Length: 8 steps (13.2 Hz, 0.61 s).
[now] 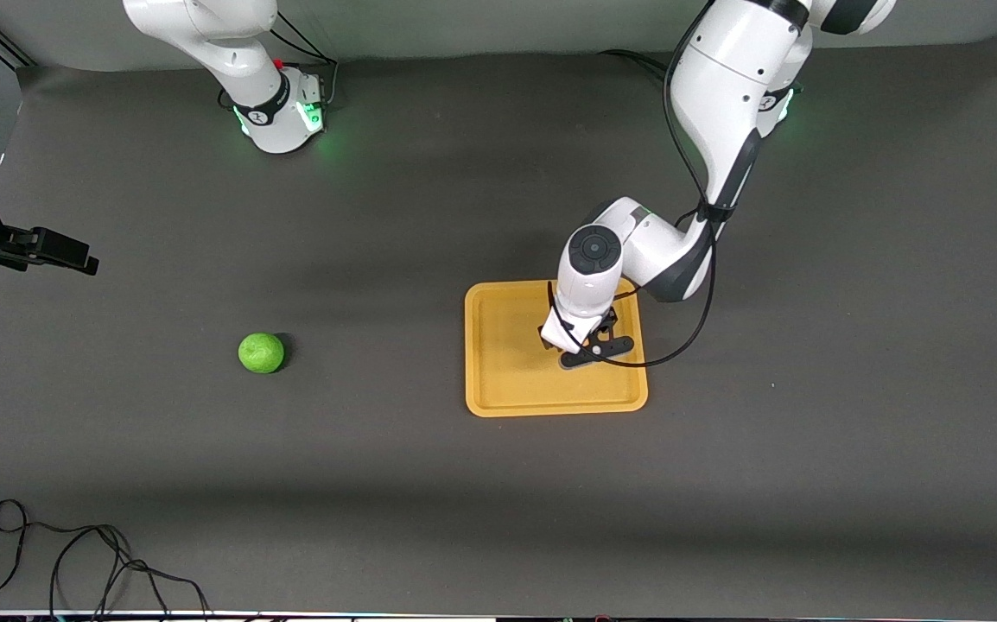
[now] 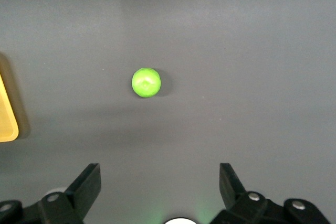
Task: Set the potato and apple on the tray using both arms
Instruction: 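Lower the potato onto the tray and open the left gripper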
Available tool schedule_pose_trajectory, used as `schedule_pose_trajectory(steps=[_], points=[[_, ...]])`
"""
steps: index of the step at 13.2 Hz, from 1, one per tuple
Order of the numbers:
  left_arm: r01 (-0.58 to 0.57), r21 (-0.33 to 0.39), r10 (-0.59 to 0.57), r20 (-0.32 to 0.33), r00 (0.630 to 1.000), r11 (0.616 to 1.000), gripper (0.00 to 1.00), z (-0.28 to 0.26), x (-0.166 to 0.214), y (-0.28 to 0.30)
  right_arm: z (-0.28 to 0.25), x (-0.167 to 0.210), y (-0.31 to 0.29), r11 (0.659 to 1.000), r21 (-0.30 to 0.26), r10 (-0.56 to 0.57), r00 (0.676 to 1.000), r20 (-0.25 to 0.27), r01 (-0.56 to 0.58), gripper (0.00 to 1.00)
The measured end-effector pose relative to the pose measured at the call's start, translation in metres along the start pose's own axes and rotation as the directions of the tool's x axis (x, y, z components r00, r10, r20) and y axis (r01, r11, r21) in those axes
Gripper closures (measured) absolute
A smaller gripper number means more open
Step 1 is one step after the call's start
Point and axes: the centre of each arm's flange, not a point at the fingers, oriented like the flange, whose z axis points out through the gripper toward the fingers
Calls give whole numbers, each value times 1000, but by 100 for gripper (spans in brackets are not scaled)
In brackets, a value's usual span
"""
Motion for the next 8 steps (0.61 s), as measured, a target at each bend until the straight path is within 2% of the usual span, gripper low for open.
schedule_pose_trajectory(steps=[3,7,8], points=[[-18,7,18,-11,1000,1000,39,0,0,0,0,0,0,1000,0,0,1000,0,0,0],[-11,17,11,-19,1000,1000,3,1,9,-9,0,0,0,1000,0,0,1000,0,0,0],[-4,14,5,-26,1000,1000,3,-4,16,-12,0,0,0,1000,0,0,1000,0,0,0]])
